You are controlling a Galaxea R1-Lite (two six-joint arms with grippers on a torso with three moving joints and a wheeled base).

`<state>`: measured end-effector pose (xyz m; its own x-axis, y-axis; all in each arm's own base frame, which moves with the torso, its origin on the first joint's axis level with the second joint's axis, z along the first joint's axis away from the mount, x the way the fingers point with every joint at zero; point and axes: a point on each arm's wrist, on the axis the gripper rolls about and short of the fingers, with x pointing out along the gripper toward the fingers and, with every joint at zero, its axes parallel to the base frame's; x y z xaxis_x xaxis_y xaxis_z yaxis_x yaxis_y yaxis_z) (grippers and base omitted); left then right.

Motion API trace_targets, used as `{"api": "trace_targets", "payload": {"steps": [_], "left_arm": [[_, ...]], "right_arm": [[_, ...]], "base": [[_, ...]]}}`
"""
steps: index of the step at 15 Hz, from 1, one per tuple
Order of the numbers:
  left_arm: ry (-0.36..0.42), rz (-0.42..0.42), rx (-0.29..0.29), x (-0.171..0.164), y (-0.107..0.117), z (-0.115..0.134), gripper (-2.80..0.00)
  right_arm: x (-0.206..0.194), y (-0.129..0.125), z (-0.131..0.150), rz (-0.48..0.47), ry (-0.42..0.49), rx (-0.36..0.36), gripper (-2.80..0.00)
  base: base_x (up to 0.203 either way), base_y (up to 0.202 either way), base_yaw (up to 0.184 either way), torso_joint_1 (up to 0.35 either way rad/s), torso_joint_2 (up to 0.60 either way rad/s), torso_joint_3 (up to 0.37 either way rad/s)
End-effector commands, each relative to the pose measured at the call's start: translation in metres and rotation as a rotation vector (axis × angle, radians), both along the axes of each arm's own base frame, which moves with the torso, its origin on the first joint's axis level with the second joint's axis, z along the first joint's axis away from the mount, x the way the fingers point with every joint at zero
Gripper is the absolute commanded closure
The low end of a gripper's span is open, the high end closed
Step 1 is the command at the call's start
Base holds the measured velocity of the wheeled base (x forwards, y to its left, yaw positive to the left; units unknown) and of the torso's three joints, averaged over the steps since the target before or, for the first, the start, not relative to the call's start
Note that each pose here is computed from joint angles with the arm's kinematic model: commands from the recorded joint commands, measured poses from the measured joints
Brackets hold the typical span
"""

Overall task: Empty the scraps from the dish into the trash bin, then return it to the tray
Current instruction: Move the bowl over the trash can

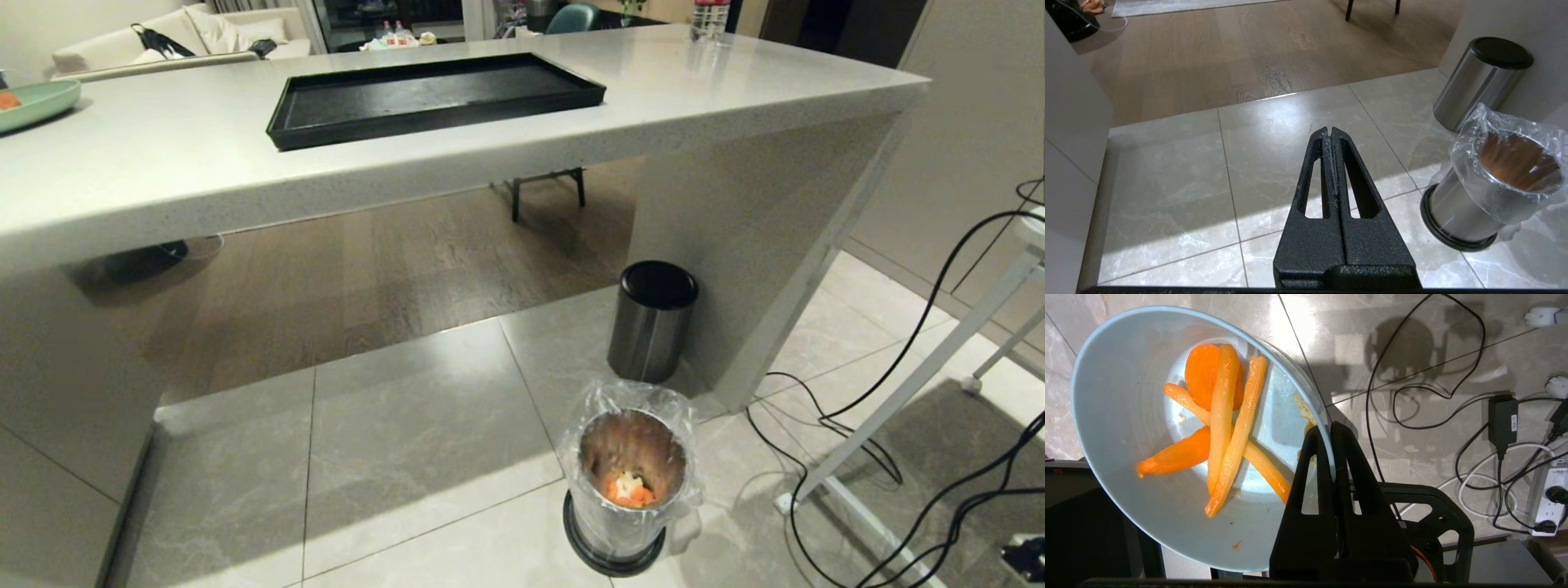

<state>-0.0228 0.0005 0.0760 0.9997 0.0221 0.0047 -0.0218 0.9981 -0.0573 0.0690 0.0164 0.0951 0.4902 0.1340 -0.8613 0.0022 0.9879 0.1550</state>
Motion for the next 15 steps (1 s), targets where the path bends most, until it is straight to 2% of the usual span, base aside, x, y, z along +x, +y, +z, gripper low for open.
{"api": "trace_targets", "payload": {"steps": [1, 7, 15], "left_arm": [[0.0, -0.001, -0.001, 0.0001, 0.0, 0.0001, 0.0], [0.002, -0.004, -0.001, 0.0, 0.0, 0.0002, 0.0], [0.002, -0.005, -0.001, 0.0, -0.0001, 0.0002, 0.0]], "right_arm": [[0.0003, -0.0001, -0.0004, -0.003, 0.005, 0.001, 0.0], [0.0011, 0.0, -0.0003, -0.004, 0.007, 0.002, 0.0], [0.0024, 0.0002, 0.0003, -0.004, 0.009, 0.003, 0.0]], "base": [[0.0, 0.0, 0.0, 0.0, 0.0, 0.0], [0.0, 0.0, 0.0, 0.0, 0.0, -0.015], [0.0, 0.0, 0.0, 0.002, 0.0, -0.178]]}}
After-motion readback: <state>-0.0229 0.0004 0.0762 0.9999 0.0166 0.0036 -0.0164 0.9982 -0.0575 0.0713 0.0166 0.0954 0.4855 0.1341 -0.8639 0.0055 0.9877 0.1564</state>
